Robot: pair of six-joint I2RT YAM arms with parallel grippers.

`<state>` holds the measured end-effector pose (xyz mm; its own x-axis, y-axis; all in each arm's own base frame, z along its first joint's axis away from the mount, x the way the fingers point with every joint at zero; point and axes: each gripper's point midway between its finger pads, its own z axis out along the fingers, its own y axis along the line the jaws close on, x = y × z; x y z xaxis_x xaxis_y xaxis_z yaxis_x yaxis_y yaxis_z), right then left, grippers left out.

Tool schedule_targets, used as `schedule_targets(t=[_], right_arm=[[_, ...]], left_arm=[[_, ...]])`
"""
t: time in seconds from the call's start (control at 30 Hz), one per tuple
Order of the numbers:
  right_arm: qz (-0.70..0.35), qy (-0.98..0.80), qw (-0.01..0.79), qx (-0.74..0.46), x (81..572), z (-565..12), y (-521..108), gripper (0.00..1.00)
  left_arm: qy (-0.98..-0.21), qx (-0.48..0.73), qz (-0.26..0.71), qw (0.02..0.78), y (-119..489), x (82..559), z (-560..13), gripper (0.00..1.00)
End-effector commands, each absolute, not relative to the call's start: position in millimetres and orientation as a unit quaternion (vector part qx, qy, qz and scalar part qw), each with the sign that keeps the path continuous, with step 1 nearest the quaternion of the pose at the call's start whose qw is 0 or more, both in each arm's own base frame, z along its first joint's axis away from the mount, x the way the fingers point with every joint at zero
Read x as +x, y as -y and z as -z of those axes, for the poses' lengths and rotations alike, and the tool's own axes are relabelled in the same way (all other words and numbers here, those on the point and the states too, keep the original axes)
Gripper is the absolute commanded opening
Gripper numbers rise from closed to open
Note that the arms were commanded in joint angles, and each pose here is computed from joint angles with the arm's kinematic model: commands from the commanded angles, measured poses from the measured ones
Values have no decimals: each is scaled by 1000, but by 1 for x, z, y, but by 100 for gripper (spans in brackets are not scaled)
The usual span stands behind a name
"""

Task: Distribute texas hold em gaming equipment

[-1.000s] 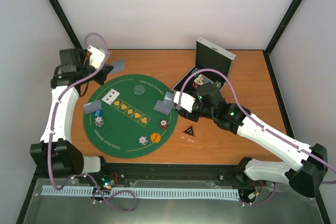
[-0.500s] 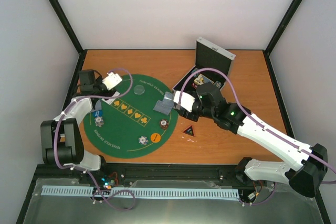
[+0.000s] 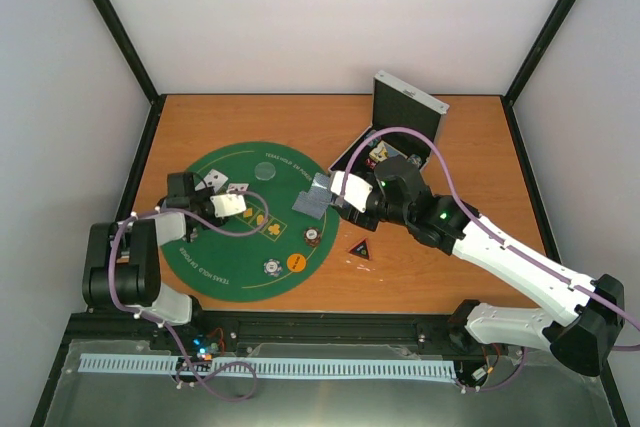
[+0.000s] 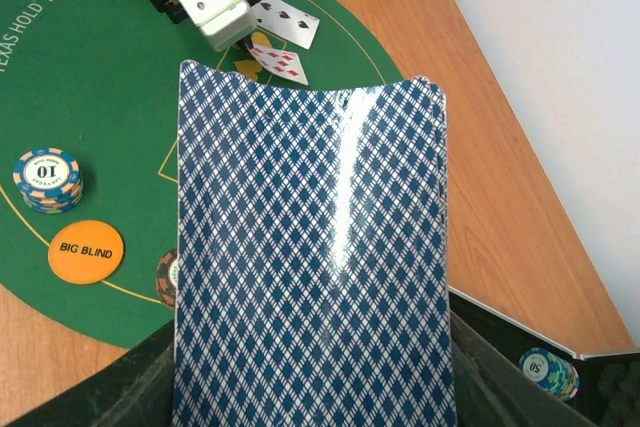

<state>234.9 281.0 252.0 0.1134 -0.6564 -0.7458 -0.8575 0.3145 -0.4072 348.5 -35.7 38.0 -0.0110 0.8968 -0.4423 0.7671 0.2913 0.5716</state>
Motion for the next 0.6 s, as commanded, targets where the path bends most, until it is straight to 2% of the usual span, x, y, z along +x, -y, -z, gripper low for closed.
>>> schedule_targets(t=[0.0,0.17,0.57], right_arm=[[-119,-648,492,-569,233,-272,-286,52],[-117,-647,492,-570,232,-271,-284,52],[-110,-651,493,-568,231,-272,-279,52]], left_arm=[[-667,645,-72,367,44,333,-31,1],[-659,665,-72,342,36,324,-16,1],[-658,671,-111,323,16,355,-14,1]])
